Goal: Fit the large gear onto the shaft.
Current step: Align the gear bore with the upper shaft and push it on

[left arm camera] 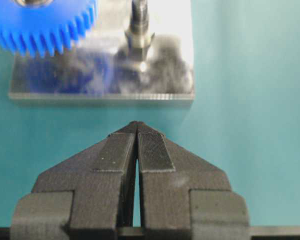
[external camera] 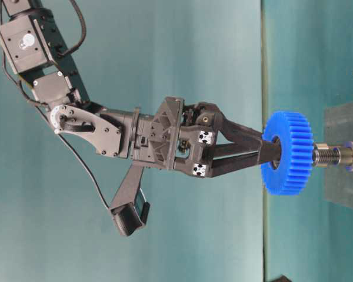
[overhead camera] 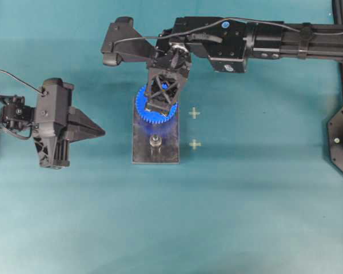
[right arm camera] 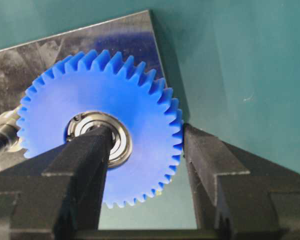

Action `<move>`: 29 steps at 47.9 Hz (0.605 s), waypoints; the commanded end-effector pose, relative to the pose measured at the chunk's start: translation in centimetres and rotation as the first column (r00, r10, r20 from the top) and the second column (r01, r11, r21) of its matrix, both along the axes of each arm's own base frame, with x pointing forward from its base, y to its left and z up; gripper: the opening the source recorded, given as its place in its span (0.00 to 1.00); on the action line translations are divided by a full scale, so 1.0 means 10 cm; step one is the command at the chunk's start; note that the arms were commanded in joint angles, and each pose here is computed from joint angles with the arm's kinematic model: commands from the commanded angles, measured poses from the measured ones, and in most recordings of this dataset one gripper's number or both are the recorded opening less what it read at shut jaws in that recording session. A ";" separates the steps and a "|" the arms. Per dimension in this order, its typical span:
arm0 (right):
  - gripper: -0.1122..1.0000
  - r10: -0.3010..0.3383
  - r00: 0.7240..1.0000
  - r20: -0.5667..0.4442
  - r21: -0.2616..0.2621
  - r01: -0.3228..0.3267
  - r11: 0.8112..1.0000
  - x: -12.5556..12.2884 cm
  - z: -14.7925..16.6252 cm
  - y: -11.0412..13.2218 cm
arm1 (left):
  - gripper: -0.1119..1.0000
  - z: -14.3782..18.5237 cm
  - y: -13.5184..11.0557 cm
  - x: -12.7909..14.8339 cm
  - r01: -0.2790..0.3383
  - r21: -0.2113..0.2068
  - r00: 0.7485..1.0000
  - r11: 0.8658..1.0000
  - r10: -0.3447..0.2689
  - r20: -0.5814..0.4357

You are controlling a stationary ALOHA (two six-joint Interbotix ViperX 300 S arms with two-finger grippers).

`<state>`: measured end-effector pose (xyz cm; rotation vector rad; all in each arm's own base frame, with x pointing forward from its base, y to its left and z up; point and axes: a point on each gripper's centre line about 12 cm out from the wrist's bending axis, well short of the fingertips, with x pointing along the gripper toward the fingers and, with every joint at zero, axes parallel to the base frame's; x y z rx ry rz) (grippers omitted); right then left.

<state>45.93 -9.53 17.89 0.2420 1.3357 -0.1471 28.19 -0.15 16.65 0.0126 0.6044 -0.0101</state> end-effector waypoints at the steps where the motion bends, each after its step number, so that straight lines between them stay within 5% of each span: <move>1: 0.54 -0.006 0.999 0.046 -0.009 0.006 1.000 0.04 0.17 -0.02 | 0.10 0.04 -0.01 0.02 0.003 0.001 1.000 1.000 -0.003 0.018; 9: 0.57 -0.013 0.999 0.049 -0.007 0.013 1.000 0.05 0.21 -0.01 | 0.10 0.03 -0.01 0.01 0.003 0.000 1.000 1.000 -0.003 0.017; 15: 0.79 -0.011 0.998 0.059 -0.014 0.012 1.000 0.07 0.24 -0.02 | 0.10 -0.02 0.00 -0.03 -0.002 -0.005 1.000 1.000 0.002 0.001; 29: 0.76 0.009 0.998 0.059 -0.015 -0.008 1.000 0.11 0.30 0.03 | 0.10 -0.03 0.00 -0.06 -0.019 -0.031 1.000 0.999 0.019 -0.002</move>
